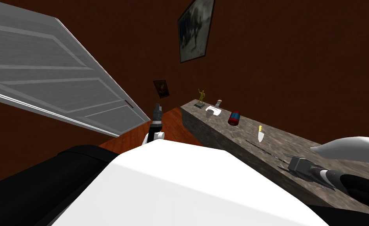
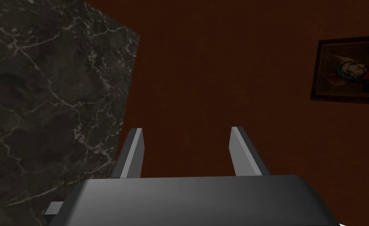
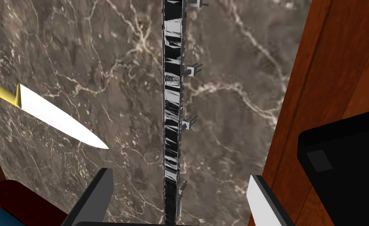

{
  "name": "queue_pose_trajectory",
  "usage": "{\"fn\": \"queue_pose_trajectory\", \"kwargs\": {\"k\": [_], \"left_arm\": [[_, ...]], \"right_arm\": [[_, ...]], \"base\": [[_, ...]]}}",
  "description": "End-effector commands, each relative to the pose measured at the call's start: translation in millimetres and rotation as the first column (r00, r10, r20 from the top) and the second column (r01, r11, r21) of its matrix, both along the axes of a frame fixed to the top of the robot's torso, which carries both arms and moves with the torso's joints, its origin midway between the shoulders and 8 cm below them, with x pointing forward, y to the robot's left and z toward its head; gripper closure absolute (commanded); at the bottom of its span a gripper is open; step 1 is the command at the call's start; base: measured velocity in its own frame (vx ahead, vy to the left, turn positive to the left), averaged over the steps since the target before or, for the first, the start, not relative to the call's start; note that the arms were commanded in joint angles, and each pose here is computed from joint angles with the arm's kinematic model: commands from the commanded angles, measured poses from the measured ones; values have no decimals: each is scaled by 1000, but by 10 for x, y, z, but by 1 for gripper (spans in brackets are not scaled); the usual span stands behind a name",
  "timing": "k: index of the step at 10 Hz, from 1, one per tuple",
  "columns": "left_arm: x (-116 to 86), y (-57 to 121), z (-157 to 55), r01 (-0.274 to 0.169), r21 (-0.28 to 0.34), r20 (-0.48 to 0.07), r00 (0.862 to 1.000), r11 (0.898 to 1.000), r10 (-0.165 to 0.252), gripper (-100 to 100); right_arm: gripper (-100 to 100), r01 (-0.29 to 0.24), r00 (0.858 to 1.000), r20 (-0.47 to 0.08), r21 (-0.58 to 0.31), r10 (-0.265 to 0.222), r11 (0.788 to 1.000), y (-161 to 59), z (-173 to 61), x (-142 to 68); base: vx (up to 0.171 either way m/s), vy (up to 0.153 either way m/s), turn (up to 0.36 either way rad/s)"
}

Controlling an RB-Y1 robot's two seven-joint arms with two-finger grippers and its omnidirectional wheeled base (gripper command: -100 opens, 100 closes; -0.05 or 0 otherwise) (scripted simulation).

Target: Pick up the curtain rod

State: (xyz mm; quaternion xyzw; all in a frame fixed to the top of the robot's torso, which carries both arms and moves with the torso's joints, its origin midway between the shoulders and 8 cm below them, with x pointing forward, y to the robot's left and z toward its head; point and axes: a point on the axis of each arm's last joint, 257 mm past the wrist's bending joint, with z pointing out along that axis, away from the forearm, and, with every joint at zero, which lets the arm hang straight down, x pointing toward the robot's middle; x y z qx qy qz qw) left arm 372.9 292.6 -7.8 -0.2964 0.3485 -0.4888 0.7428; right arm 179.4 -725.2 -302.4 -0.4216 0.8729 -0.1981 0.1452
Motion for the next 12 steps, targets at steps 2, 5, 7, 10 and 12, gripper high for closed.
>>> {"fn": "queue_pose_trajectory", "kwargs": {"k": [2,5,7,10,12], "left_arm": [[0,0,0,0,0,0,1000,1000,0,0],[0,0,0,0,0,0,1000,1000,0,0],[0,0,0,0,0,0,1000,1000,0,0],[0,0,0,0,0,0,1000,1000,0,0],[0,0,0,0,0,0,1000,1000,0,0]], "right_arm": [[-100,11,1000,1,0,-11,1000,6,-101,-77],[-100,19,1000,2,0,-19,1000,7,-163,-125],[100,20,1000,1,-1,-20,1000,5,-167,-129],[100,19,1000,1,-2,-19,1000,2,-165,-128],[100,7,1000,1,0,-7,1000,4,-60,-46]], "base": [[9,-11,39],[32,-31,53],[0,0,0],[0,0,0],[-16,16,-55]]}}
